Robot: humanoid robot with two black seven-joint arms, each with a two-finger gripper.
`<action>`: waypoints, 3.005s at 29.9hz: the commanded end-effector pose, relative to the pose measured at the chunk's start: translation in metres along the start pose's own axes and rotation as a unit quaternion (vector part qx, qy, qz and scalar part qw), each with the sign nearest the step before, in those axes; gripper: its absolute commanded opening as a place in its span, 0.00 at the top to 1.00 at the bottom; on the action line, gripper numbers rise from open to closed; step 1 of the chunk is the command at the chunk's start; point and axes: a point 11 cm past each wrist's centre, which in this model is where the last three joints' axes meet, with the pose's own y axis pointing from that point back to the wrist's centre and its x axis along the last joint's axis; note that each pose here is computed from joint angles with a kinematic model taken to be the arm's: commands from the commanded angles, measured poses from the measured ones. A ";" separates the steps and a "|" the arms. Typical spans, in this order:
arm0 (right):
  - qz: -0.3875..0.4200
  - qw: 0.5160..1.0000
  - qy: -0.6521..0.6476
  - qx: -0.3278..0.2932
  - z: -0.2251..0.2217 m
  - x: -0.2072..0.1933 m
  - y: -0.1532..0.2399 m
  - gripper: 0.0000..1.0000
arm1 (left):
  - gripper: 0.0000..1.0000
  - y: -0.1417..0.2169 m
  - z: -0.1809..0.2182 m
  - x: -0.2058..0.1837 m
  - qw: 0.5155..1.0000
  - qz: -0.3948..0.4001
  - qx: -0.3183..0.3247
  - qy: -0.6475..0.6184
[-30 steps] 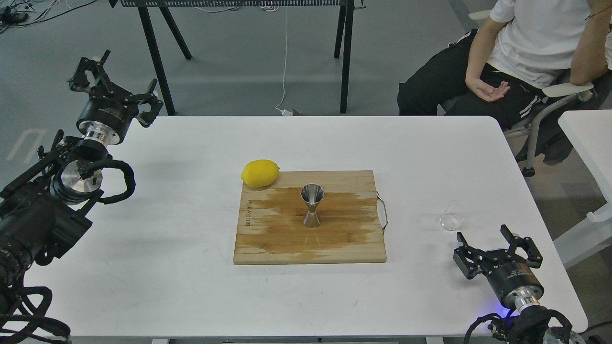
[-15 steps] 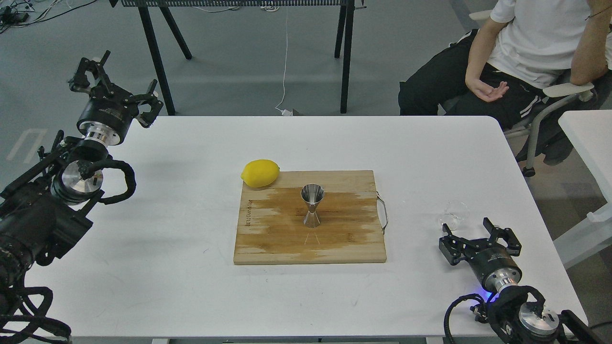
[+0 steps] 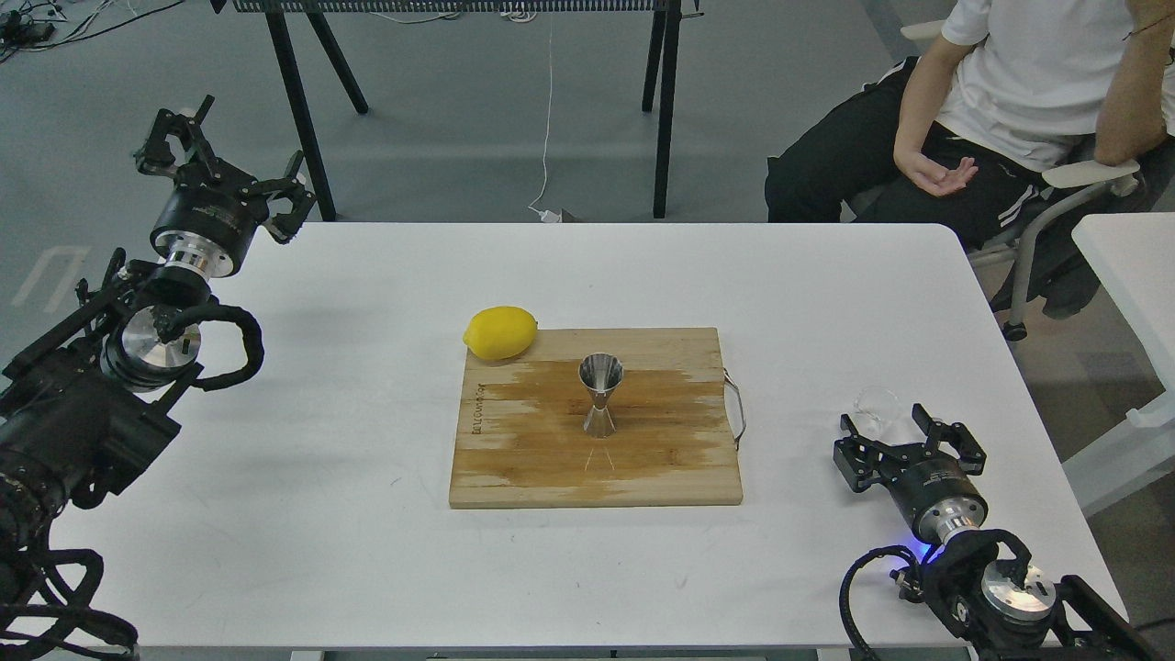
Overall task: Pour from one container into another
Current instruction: 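Reach the right gripper to the small clear glass and grasp it, then lift the clear glass and carry it above the jigger, then tilt the clear glass with the right gripper over the jigger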
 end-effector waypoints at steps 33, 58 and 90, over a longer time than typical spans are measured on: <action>-0.137 0.931 0.308 -0.137 0.042 -0.155 0.010 0.63 | 0.00 0.004 0.023 0.009 1.000 0.006 -0.014 -0.018; -0.172 0.826 0.496 -0.207 0.159 -0.189 -0.007 0.63 | 0.00 0.005 0.027 0.012 1.000 0.008 -0.013 -0.023; -0.211 0.717 0.636 -0.192 0.181 -0.190 -0.001 0.63 | 0.00 0.007 0.032 0.016 0.999 0.012 -0.015 -0.028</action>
